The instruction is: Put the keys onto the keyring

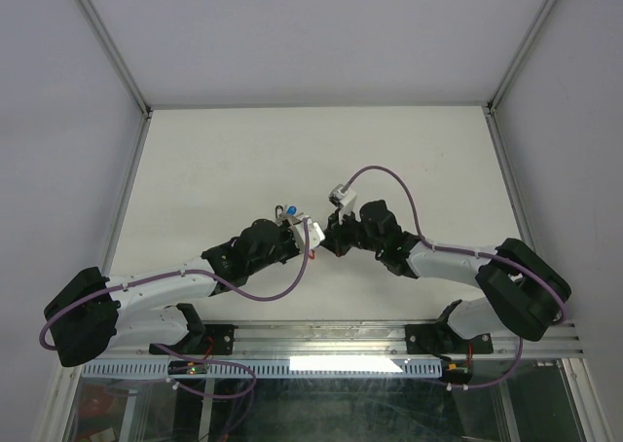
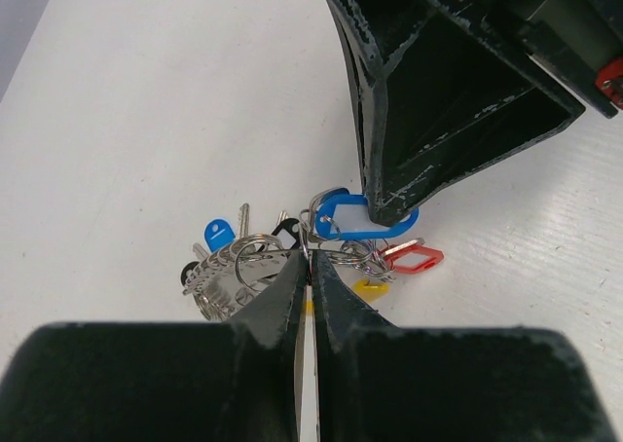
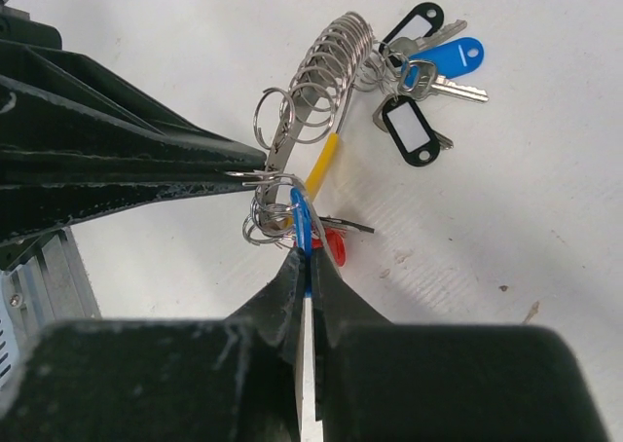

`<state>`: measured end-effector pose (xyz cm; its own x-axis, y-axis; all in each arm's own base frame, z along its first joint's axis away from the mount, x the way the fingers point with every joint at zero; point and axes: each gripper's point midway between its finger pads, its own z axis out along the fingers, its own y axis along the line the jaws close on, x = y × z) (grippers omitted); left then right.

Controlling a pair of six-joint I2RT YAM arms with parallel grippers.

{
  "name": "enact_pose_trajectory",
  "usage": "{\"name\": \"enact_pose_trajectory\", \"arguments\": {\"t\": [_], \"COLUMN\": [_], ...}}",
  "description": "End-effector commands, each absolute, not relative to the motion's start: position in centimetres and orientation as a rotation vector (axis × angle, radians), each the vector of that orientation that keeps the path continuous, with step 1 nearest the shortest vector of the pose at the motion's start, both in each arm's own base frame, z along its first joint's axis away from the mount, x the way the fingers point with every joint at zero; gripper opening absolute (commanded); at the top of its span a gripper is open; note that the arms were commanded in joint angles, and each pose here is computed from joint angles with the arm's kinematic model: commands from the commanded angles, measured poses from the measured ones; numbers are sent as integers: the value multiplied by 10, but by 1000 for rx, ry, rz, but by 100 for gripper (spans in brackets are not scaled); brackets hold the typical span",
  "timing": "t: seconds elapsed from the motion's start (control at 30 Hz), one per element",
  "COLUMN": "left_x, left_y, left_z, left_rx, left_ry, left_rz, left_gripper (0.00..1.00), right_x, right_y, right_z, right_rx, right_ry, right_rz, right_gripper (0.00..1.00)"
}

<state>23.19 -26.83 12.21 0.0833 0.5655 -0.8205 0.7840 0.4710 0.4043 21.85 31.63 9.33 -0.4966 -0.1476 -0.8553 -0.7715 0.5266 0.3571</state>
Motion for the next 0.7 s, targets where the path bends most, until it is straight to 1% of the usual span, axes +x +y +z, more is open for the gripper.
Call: {"name": "enact_pose_trajectory", "arguments": {"t": [0.0, 0.03, 0.07, 0.1, 0.2, 0.27, 0.5, 0.67], "left_x": [231, 231, 231, 231, 230, 228, 221, 209], "left_y": [-288, -288, -288, -288, -289, -290, -293, -297], "left_z": [155, 155, 155, 155, 155, 156, 166, 176], "left_rx": [1166, 1166, 1167, 1169, 1172, 1173, 1148, 1153], "left_ry": [1496, 1495, 1495, 1494, 1493, 1490, 1435, 1362], "left_rz": [-321, -322, -324, -326, -335, -345, -406, -479], "left_gripper": [0, 0, 0, 0, 0, 0, 0, 0], "right_x": [237, 236, 236, 235, 233, 231, 225, 207], "right_y": [320, 320, 320, 319, 315, 311, 297, 292], "right_z": [112, 113, 114, 116, 125, 130, 154, 170], "right_rx": [-734, -738, -744, -750, -803, -850, -938, -1031], "right_ry": [1898, 1893, 1887, 1873, 1799, 1742, 1489, 1285], "right_rz": [914, 914, 912, 910, 890, 868, 812, 799], "right_gripper": [0, 0, 4, 8, 27, 33, 34, 34]}}
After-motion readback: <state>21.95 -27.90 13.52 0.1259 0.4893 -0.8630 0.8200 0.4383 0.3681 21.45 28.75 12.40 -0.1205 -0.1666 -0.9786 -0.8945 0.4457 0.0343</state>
